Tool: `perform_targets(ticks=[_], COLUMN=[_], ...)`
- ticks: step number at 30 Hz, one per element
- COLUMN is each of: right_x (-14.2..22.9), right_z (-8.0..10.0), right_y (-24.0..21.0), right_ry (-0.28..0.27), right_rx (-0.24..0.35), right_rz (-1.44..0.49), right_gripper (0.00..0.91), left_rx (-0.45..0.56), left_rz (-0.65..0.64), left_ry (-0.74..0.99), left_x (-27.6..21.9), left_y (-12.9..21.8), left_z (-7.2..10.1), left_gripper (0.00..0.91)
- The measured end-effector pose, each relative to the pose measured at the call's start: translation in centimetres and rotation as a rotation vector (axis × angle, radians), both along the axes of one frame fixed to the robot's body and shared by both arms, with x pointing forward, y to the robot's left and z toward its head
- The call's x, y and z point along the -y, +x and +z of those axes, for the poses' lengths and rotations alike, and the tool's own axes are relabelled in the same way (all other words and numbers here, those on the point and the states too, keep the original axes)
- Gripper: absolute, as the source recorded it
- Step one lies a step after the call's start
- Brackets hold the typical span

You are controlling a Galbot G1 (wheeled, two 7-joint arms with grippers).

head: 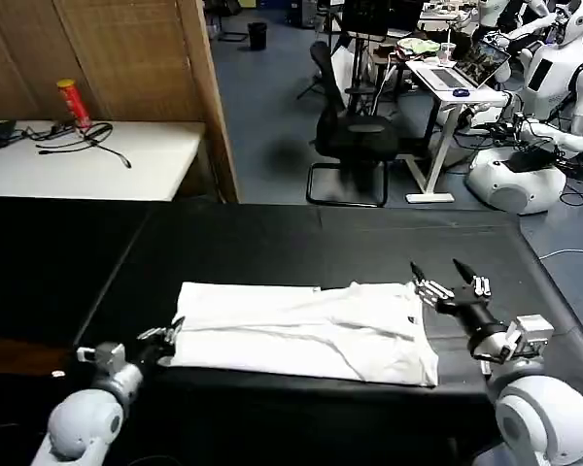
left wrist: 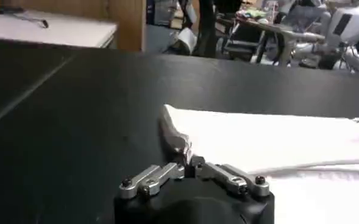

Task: Fold and organize the clothes.

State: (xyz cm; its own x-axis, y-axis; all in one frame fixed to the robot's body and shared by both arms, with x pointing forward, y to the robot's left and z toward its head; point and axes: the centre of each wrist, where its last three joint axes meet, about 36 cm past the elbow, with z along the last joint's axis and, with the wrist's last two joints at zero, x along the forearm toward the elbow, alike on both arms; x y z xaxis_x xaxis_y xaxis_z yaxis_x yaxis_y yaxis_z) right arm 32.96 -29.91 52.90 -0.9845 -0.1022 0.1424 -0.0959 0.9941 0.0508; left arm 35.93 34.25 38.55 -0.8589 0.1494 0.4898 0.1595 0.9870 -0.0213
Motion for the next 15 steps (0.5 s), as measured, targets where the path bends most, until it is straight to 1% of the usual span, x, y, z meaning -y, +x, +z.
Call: perform_targets(ticks=[4, 9, 15], right_x=[0.0, 0.0, 0.0], right_z=[-0.1, -0.6, -0.7], right_y=[0.0, 0.0, -0.2], right_ry=[0.006, 0.017, 0.022], right_rx=[0.000, -0.007, -0.011], right_rz=[-0.006, -0.018, -0.026], right_gripper=[0.878, 0.878, 0.878], left_rx=[0.053, 0.118, 0.155], left_rz=[0.004, 0.015, 0.034], left_ry=[0.174, 0.422, 0.585], left_x=[-1.0, -3.7, -8.1], left_y=[0.6, 1.6, 2.5], left_z=[0.8, 2.1, 3.9], left_gripper=[0.000, 0.000, 0.000])
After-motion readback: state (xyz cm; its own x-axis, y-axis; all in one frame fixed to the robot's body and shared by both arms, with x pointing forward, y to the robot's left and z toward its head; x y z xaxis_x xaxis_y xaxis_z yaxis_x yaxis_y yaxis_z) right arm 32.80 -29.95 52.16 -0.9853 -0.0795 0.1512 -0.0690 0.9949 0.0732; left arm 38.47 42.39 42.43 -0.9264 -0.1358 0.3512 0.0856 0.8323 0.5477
